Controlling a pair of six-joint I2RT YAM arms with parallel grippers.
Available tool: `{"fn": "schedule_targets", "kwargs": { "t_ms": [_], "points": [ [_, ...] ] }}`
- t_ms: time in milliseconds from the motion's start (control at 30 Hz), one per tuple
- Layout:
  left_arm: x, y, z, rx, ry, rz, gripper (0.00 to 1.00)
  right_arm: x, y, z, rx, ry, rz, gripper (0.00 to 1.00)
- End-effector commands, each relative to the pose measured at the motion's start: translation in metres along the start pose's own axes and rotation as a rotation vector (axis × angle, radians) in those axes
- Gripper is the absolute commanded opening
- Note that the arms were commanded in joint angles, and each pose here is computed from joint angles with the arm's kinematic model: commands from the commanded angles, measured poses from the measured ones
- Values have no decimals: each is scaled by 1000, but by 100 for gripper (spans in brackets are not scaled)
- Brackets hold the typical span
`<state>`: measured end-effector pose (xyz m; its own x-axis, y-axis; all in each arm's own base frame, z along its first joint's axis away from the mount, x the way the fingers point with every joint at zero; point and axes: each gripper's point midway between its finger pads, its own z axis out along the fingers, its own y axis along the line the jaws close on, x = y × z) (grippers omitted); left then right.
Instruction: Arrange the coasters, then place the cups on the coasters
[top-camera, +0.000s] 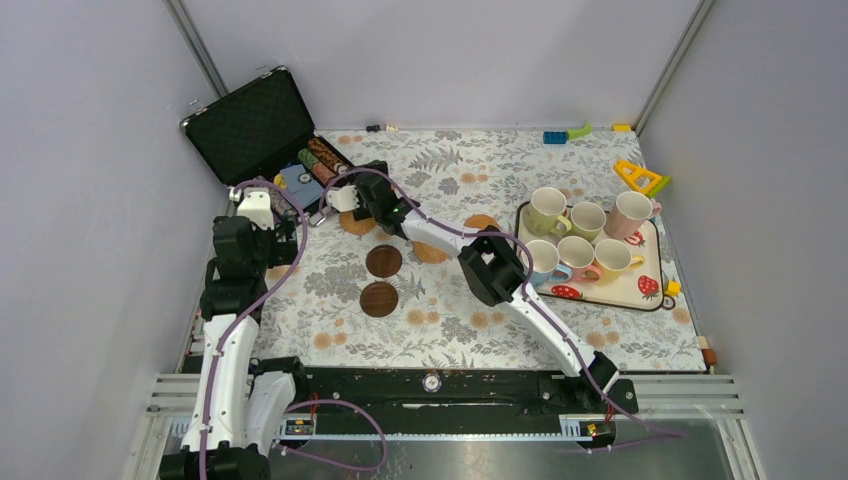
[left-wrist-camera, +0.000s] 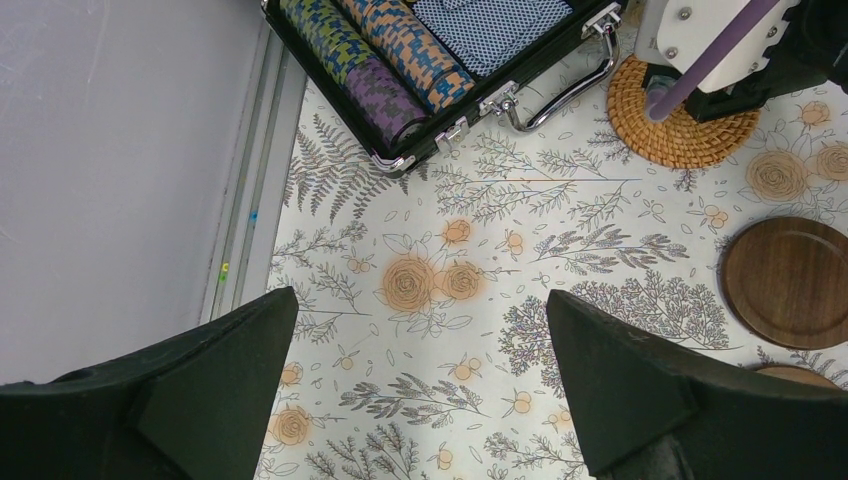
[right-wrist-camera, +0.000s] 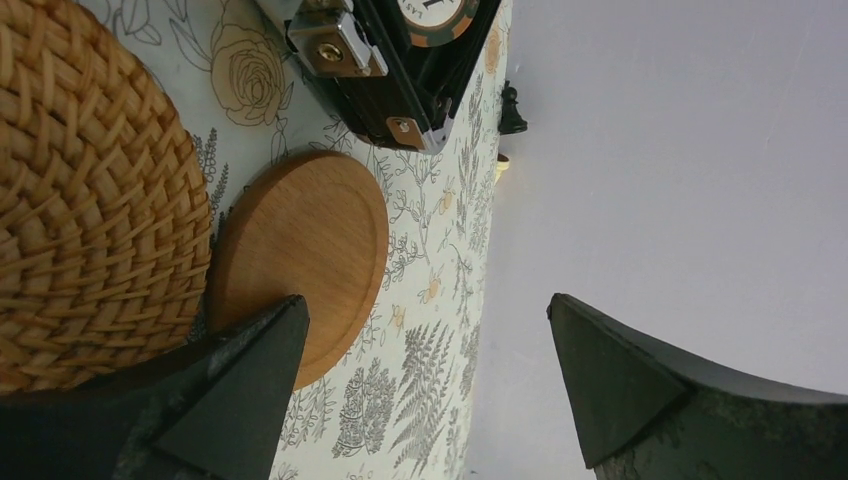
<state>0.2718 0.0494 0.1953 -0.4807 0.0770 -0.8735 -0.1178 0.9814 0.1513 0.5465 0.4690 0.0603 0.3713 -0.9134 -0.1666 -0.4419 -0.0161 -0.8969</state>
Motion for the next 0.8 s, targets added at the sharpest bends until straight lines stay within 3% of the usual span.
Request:
{"fn": "schedule_targets", "kwargs": {
  "t_ms": [0,233,767],
  "points": [
    [-13,6,3,-28,-48,-8,99,7,22,-2,-120,-8,-124,100],
    [-12,5,4,-23,-43,-7,99,29,48,-24,-322,-5,-186,100],
    [-11,4,6,-17,-38,-7,99,115,52,-44,-484,146,-201,100]
  ]
}}
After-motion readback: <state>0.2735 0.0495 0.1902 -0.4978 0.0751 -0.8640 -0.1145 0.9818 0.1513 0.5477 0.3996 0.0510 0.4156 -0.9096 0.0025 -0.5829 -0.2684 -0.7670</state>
